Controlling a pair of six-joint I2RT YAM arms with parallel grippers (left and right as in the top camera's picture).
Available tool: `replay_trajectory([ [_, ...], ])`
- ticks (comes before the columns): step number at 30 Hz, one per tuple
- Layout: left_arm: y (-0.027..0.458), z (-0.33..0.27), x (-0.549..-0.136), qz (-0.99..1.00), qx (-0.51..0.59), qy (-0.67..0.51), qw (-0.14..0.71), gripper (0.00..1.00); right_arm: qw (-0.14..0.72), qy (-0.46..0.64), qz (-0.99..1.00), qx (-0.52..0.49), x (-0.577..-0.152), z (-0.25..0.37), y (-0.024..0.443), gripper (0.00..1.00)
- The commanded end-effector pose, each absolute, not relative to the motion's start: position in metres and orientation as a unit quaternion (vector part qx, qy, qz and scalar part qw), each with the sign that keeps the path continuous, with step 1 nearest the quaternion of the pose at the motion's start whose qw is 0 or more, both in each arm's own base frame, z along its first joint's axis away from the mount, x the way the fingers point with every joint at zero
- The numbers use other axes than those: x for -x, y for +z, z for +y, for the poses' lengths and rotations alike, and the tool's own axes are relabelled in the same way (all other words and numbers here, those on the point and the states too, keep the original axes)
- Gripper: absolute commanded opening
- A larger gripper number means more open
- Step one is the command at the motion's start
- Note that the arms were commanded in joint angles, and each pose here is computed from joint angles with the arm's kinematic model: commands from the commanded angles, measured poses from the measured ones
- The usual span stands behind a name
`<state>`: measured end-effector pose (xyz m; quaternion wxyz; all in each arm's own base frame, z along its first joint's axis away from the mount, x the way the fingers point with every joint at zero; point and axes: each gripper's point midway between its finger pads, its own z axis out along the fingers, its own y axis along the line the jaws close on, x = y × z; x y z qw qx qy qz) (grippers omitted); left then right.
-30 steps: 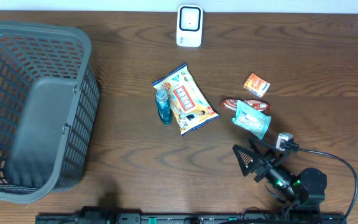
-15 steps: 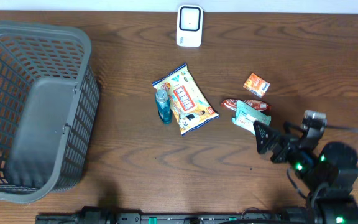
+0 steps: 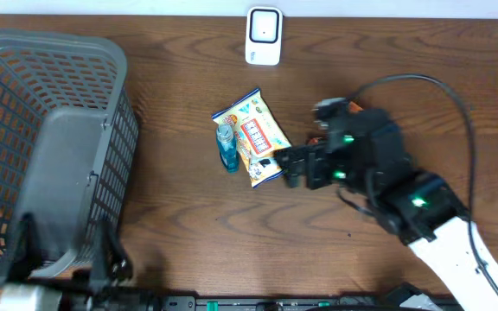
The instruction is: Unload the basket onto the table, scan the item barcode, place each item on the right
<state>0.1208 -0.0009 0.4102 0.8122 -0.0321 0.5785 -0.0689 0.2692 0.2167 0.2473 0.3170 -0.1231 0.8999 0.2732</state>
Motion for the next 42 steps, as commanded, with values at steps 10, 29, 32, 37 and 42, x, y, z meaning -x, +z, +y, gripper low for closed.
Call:
replay_trajectory([
  [10, 0.325, -0.006, -0.184, 0.642, 0.070, -0.105, 0.756, 0.98, 0.365, 0.199, 0.898, 0.142, -0.319, 0.272, 0.226, 0.99],
  [29, 0.282, -0.070, -0.188, 0.685, -0.070, -0.210, 0.694, 0.98, 0.361, 0.127, 0.911, 0.150, -0.371, 0.331, 0.194, 0.99],
  [32, 0.296, -0.082, -0.178, 0.653, -0.170, -0.164, 0.720, 0.98, 0.353, 0.121, 0.915, 0.152, -0.371, 0.331, 0.185, 0.99],
  [37, 0.337, -0.052, -0.170, 0.628, -0.114, -0.096, 0.764, 0.98, 0.345, 0.112, 0.919, 0.156, -0.369, 0.327, 0.180, 0.99],
  [42, 0.332, -0.050, -0.169, 0.645, -0.097, -0.111, 0.750, 0.98, 0.345, 0.115, 0.918, 0.157, -0.369, 0.329, 0.181, 0.99],
])
